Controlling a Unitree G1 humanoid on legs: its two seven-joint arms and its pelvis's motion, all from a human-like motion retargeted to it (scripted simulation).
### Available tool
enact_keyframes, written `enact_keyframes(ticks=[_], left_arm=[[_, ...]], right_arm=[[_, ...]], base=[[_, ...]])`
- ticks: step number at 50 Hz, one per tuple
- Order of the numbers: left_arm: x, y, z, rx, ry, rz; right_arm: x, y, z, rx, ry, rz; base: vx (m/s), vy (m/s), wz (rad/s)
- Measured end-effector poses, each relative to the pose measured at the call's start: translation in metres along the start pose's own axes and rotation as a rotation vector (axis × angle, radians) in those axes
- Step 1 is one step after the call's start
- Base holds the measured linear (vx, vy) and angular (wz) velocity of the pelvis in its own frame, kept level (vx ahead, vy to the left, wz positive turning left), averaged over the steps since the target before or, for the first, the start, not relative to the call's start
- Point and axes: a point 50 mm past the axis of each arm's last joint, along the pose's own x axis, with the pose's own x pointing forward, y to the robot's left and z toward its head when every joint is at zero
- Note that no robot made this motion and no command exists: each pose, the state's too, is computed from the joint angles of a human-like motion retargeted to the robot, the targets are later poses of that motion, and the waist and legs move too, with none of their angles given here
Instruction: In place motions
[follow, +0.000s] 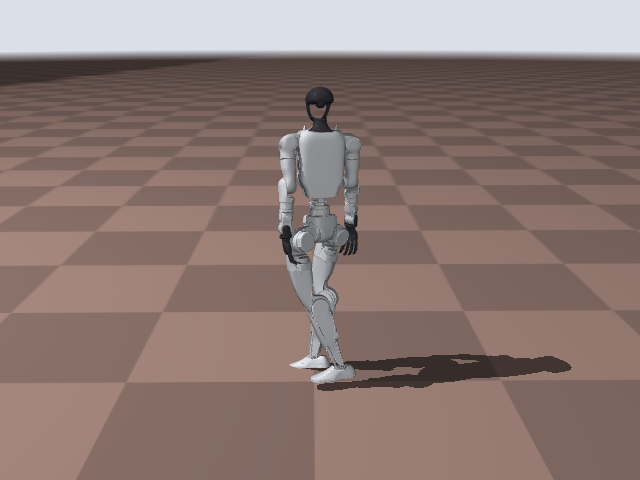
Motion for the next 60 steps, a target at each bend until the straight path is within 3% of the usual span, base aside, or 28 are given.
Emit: enact_keyframes(ticks=[22, 32, 50, 60], left_arm=[[-0.002, 0.018, 0.017, -0.08, -0.033, 0.098], [-0.009, 0.029, -0.02, -0.16, 0.11, 0.156], [-0.003, -0.019, -0.043, -0.501, 0.153, 0.024], [-0.003, 0.005, -0.022, -0.304, 0.11, 0.109]], right_arm=[[-0.005, 0.032, -0.088, 0.451, 0.171, 0.015], [-0.008, 0.049, -0.107, 0.345, 0.227, 0.051], [-0.001, 0.048, -0.071, 0.373, 0.088, 0.101], [-0.005, 0.063, -0.093, 0.279, 0.186, 0.096]], base=[[0.16, 0.01, 1.43], [0.14, 0.13, 1.87], [-0.02, 0.08, 0.31], [-0.01, 0.0, 0.01]])
